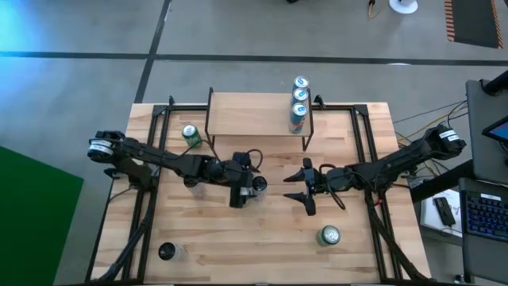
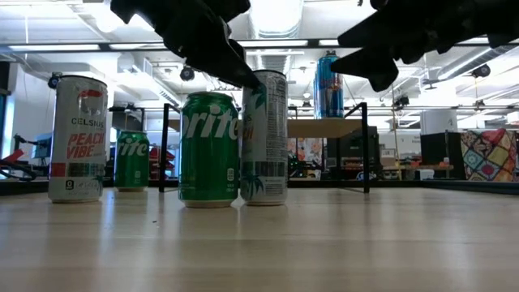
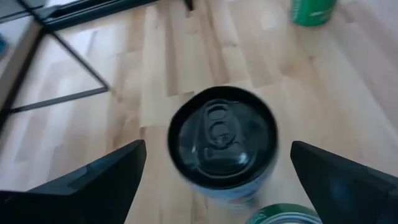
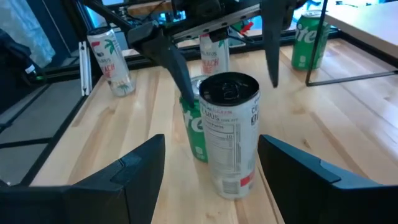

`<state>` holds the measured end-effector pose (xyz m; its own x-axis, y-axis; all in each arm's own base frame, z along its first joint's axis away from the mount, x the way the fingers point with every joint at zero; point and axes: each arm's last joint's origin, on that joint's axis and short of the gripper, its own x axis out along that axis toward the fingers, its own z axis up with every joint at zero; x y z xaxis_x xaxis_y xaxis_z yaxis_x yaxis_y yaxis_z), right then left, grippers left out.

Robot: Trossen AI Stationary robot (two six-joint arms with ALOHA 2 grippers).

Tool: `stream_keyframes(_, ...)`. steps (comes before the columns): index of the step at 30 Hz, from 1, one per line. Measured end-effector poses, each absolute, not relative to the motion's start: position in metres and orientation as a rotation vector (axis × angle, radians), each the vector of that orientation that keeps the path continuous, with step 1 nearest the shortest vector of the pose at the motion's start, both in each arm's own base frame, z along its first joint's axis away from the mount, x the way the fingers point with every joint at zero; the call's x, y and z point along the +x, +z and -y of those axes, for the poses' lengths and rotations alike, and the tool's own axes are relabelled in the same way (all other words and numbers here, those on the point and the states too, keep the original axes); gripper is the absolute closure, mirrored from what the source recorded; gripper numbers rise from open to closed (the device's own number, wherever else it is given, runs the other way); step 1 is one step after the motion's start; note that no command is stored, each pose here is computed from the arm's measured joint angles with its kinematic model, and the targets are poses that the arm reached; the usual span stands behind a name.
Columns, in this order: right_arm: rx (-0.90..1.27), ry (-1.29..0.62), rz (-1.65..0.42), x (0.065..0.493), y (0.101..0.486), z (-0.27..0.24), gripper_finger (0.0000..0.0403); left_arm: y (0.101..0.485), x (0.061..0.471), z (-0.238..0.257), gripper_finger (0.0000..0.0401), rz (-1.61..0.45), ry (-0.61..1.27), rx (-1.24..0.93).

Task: Sort soda cans
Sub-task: Put the right white-pink soda can on the shelf

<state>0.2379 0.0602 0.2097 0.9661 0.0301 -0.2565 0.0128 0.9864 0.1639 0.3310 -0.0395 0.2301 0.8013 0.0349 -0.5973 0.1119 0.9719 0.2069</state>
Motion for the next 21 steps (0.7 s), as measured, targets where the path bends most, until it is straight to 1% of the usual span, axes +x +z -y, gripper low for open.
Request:
stream_keyframes(4, 0.164, 0.011, -0.257, 0.241, 0.212, -0.061, 0.0156, 0.230, 0.332, 0.034, 0.0023, -0.638, -0.118, 0.219)
stream_keyframes(9, 0.159, 0.013, -0.250, 0.242, 0.214, -0.061, 0.0156, 0.230, 0.332, 0.029, 0.0052, -0.634, -0.158, 0.198)
stream_keyframes(15, 0.170, 0.010, -0.250, 0.242, 0.214, -0.061, 0.0156, 0.228, 0.335, 0.020, 0.0087, -0.630, -0.122, 0.155)
stream_keyframes(21, 0.174, 0.010, -0.245, 0.241, 0.215, -0.061, 0.0156, 0.208, 0.345, 0.015, 0.0110, -0.674, -0.153, 0.112)
